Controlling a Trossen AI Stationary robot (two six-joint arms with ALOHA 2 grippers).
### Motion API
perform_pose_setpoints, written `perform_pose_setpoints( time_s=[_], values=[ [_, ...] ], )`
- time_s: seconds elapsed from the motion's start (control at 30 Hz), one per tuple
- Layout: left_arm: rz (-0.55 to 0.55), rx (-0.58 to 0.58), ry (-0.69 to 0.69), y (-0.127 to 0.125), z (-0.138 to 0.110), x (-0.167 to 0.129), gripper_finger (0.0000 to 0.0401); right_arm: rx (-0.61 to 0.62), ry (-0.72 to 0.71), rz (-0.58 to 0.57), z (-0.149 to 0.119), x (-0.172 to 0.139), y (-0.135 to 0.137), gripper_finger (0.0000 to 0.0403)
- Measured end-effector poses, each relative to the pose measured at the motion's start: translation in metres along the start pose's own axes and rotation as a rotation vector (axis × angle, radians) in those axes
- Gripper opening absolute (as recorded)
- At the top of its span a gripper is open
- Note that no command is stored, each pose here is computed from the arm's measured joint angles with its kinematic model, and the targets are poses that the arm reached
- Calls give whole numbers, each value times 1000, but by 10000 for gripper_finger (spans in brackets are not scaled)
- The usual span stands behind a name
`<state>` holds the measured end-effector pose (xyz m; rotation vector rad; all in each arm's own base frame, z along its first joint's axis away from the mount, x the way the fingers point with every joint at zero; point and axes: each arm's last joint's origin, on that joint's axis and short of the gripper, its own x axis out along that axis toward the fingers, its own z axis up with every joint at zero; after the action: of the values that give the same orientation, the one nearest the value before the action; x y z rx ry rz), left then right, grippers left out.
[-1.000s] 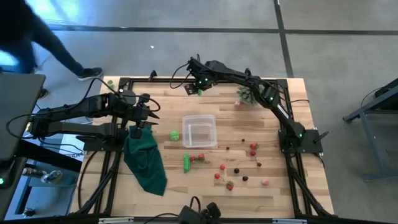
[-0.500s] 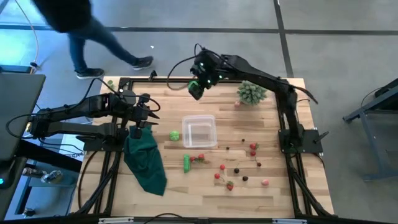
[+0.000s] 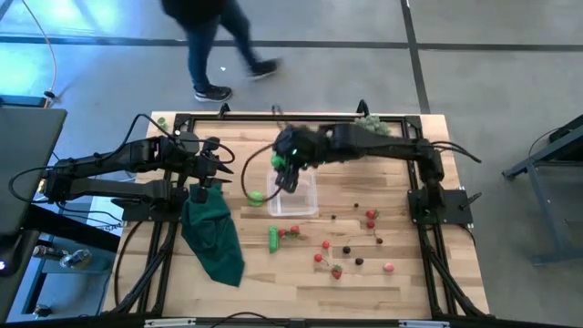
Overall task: Pick and placing Produce into tupperware
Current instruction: Put the avocado into the transparent bin
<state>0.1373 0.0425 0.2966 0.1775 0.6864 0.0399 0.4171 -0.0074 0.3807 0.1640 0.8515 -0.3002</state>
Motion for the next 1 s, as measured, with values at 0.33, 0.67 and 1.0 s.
perform_pose_setpoints(
  time_s=[0.33, 0.67, 1.0],
  values=[
    [0, 0, 0, 0, 0, 0, 106, 35, 278, 82, -59, 104, -10, 223],
    [0, 0, 0, 0, 0, 0, 106, 128, 298, 159, -105, 158, -36, 223],
    [0, 0, 0, 0, 0, 0, 106, 108, 302, 184, -115, 170, -42, 223]
  ],
)
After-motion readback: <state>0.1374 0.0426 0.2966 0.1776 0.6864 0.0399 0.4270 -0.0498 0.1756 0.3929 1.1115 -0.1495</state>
